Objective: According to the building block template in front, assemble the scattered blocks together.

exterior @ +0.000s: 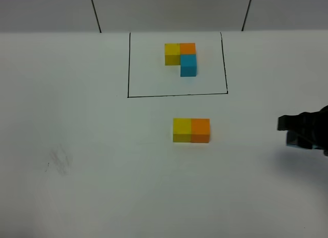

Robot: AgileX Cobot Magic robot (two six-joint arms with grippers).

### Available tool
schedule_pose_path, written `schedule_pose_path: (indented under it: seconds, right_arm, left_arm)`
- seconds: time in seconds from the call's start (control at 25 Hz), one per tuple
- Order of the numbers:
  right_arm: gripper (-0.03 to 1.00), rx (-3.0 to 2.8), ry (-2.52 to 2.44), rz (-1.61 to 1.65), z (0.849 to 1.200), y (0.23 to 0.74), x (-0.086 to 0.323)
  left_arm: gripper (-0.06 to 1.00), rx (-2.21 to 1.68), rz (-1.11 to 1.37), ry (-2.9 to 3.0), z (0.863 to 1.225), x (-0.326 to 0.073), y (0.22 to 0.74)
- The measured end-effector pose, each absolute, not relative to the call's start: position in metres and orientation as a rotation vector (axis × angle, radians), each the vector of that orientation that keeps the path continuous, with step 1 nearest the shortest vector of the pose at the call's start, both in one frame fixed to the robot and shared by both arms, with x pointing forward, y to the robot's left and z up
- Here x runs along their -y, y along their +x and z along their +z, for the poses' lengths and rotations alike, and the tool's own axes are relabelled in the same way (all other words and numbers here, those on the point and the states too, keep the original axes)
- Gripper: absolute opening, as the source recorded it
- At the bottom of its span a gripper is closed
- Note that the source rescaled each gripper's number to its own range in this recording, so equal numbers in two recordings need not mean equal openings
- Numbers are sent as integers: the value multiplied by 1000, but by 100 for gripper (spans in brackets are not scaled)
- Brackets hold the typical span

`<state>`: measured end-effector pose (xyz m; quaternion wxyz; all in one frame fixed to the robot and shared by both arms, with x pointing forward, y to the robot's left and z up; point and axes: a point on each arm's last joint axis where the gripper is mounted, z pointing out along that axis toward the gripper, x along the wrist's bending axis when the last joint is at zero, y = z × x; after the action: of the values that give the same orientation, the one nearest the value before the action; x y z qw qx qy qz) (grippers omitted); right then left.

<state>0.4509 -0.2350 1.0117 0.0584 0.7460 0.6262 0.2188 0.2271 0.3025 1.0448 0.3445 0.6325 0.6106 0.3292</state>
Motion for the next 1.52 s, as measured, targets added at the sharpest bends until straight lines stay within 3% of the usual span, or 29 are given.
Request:
schedule_pose_path:
  seconds: [0.36,0.72,1.16,1.52]
  right_arm:
    - [24,-1823,2331,352,980,449,152]
    - [24,-1971,2257,275,959,474,80]
    - [24,-2064,2230,200,919,494,53]
    - [24,-2072,2177,175,908,508,45]
  left_arm:
    - [48,-1586,855,1643,1045,-302,227]
    - [48,-1586,855,1643,1045,-302,227]
    - [48,-1586,855,1643,1045,-302,227]
    - [48,-1586,855,1643,1045,-302,227]
